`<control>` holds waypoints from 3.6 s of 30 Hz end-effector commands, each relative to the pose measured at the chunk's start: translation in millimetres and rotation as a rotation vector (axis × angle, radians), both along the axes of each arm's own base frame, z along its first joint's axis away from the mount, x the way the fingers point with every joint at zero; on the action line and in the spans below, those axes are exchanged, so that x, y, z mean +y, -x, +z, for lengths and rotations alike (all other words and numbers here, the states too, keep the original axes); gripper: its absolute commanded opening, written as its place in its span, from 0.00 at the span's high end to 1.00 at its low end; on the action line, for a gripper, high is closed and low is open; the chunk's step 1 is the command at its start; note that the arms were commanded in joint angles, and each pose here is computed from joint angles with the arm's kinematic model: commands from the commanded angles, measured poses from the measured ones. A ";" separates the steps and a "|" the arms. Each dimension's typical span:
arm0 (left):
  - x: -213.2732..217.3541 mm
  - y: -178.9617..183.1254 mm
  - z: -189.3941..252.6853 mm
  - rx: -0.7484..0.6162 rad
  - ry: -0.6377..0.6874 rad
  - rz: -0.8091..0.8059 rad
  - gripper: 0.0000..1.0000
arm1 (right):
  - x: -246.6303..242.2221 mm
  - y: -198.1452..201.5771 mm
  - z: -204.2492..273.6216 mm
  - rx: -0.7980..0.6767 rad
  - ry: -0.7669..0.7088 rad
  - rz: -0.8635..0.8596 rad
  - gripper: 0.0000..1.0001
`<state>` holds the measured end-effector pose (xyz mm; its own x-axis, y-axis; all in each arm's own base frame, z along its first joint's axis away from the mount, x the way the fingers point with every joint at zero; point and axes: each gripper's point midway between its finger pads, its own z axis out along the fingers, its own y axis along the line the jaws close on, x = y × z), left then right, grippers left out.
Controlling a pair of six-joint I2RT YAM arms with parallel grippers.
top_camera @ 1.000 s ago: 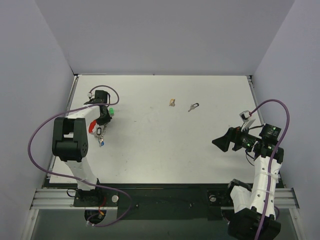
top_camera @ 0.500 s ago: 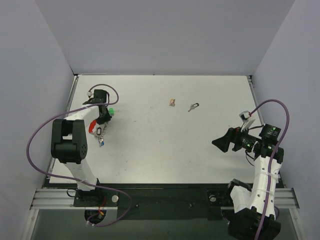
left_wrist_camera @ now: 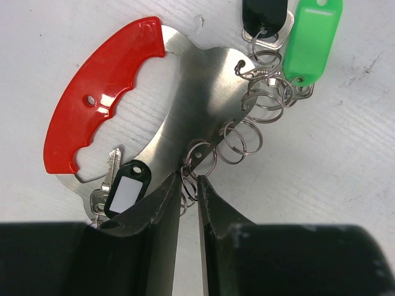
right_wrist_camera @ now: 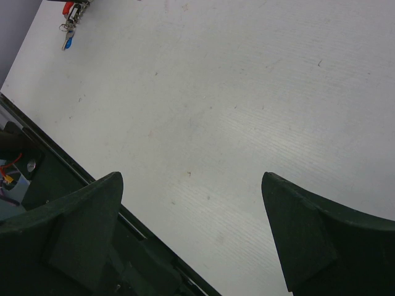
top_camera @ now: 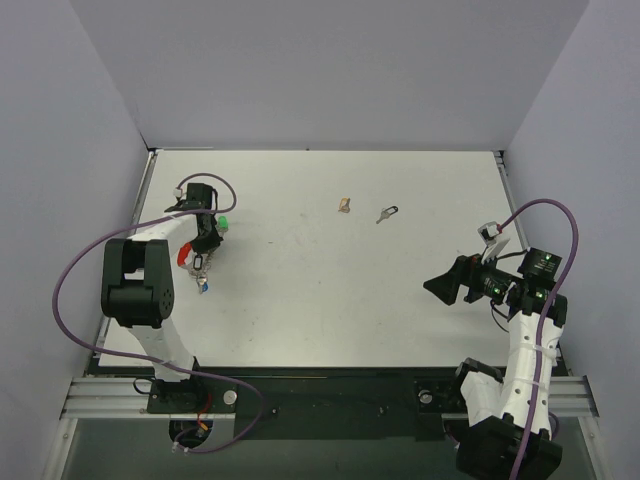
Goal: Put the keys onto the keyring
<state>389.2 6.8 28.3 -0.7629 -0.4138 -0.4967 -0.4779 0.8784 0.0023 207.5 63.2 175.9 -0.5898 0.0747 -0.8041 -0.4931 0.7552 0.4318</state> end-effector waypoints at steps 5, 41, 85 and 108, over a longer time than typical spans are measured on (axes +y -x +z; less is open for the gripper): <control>1.4 -4.8 25.4 -0.082 0.011 0.014 0.74 | 4.8 -0.9 15.8 -0.052 -0.005 0.043 0.11; -0.6 -8.3 19.7 -0.092 0.066 0.001 1.00 | 6.7 2.9 15.4 -0.052 0.002 0.060 0.11; -178.8 58.6 127.5 -0.269 0.237 -0.716 1.00 | 12.1 11.4 9.7 -0.064 0.005 0.123 0.11; -307.4 119.2 140.6 -0.373 0.314 -1.218 1.00 | 22.1 30.4 -2.9 -0.081 0.065 0.256 0.09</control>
